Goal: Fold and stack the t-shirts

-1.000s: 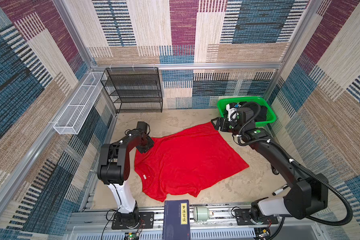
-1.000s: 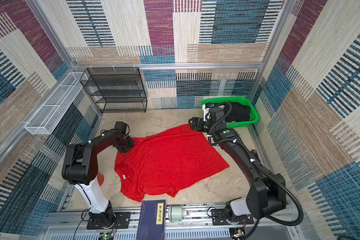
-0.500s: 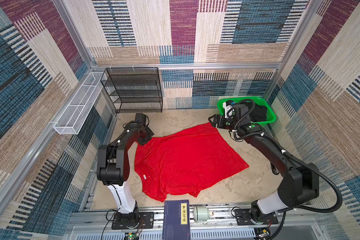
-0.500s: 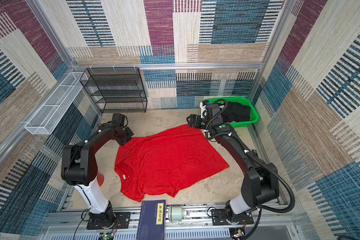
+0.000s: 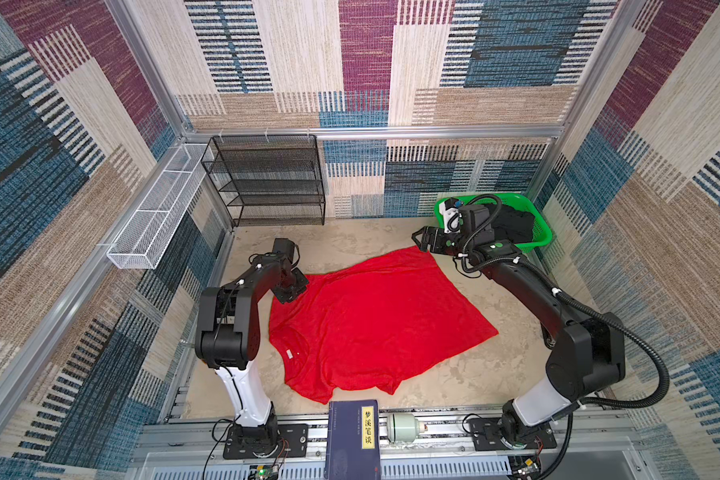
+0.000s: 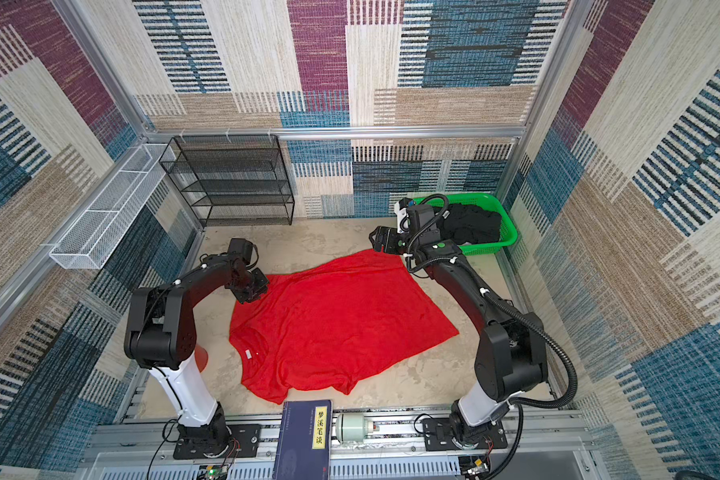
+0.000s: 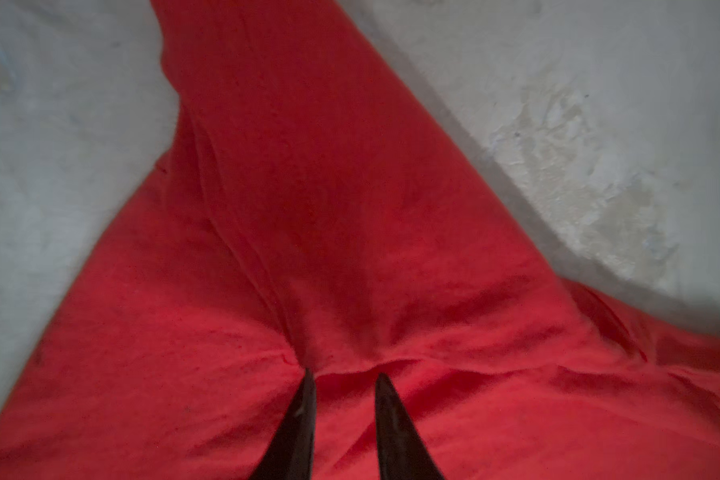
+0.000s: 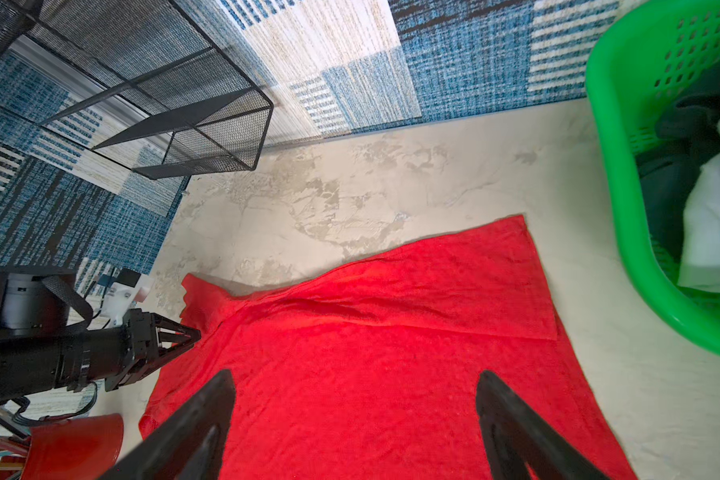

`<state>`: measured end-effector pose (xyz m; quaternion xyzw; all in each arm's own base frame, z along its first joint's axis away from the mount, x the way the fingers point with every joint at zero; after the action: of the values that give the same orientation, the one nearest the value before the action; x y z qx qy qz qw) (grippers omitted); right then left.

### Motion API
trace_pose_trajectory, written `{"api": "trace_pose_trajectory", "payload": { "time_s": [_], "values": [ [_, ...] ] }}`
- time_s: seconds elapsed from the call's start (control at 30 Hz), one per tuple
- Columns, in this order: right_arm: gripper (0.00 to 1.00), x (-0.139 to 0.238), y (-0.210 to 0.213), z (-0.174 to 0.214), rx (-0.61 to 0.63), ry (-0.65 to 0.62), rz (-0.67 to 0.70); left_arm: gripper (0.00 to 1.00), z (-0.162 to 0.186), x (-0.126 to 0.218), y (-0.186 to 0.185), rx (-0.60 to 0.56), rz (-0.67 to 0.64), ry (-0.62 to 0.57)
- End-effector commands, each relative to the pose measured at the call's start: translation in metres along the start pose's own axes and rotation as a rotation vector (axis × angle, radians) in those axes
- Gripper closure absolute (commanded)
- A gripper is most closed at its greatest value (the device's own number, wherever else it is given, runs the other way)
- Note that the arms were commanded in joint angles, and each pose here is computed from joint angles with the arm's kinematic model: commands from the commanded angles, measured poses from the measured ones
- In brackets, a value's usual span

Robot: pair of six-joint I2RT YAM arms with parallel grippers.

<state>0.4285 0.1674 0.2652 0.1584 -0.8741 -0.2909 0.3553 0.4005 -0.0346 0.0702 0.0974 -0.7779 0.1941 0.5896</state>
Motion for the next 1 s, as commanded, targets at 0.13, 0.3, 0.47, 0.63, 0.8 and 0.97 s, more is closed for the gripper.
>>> {"api": "trace_pose_trajectory", "payload": {
  "time_s": [0.13, 0.3, 0.47, 0.63, 0.8, 0.97],
  "values": [
    [0.09, -0.005, 0.003, -0.001, 0.02, 0.014, -0.016, 0.72, 0.0, -0.005, 0.0, 0.031, 0.006, 0.009],
    [0.09, -0.008, 0.001, 0.002, 0.015, 0.025, -0.017, 0.72, 0.0, -0.01, 0.001, 0.027, -0.012, 0.022],
    [0.08, -0.009, 0.001, 0.001, 0.019, 0.027, -0.014, 0.82, -0.004, -0.015, 0.001, 0.033, -0.014, 0.026],
    [0.08, -0.012, 0.001, 0.002, 0.02, 0.035, -0.016, 1.0, -0.007, -0.013, -0.002, 0.039, -0.002, 0.013],
    [0.08, -0.016, 0.001, 0.001, 0.019, 0.036, -0.025, 1.0, -0.013, 0.005, -0.006, 0.019, 0.009, -0.013],
    [0.08, -0.024, 0.002, 0.0, 0.009, 0.042, -0.038, 1.0, -0.025, 0.025, -0.012, -0.005, 0.021, -0.051]
  ]
}}
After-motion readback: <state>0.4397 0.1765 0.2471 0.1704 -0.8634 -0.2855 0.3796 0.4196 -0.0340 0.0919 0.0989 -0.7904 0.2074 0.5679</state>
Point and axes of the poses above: each gripper's point midway between its finger pads, its own x axis back along the fingers, its own y axis along the line the jaws close on, z = x × y, the point moved 3 cm from there along x, back along the fingers, and after that the axes turned 15 degrees about -x, right-handed, at the moved point
